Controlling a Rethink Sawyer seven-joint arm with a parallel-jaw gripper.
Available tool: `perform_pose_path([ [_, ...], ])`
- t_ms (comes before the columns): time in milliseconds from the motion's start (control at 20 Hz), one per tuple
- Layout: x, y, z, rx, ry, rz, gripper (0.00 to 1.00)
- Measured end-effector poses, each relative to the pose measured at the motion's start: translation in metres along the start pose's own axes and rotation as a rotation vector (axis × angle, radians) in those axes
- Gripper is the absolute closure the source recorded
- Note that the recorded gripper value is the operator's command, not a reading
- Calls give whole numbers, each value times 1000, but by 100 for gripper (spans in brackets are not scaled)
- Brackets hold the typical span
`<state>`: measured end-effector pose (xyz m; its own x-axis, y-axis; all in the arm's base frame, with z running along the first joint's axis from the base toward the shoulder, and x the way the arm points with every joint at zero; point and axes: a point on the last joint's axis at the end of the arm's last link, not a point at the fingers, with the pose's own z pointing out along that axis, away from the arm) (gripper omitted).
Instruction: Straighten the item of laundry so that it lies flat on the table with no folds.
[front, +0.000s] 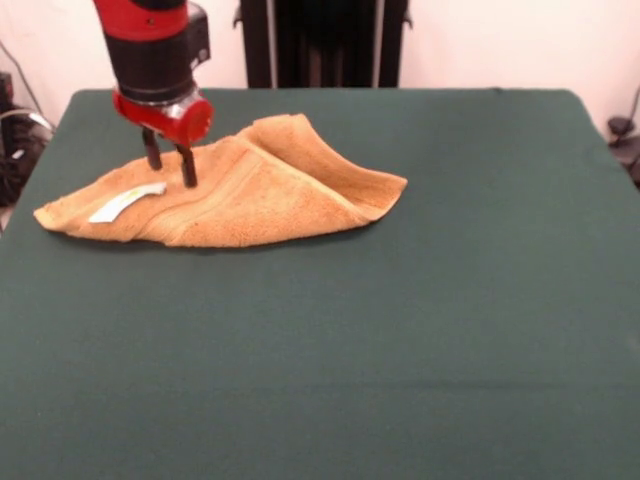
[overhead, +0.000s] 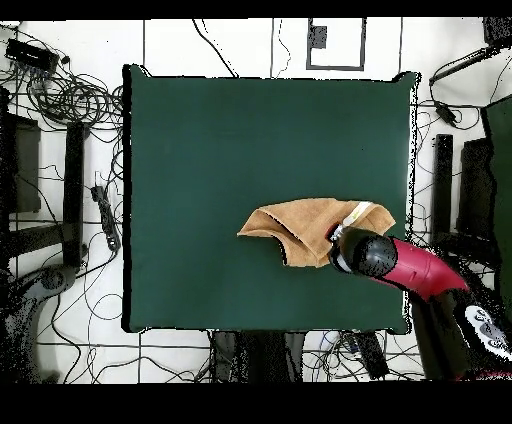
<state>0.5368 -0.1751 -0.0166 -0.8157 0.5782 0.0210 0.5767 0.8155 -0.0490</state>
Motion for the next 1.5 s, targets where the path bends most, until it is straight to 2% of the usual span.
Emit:
perform_pose_path([
  [250,7,4,21,-15,-8,0,0],
  [900,9,9,19,29,-22,-16,0],
  [950,9,13,19,24,-26,-17,100],
  [1500,10,19,18,30,-35,-33,100],
])
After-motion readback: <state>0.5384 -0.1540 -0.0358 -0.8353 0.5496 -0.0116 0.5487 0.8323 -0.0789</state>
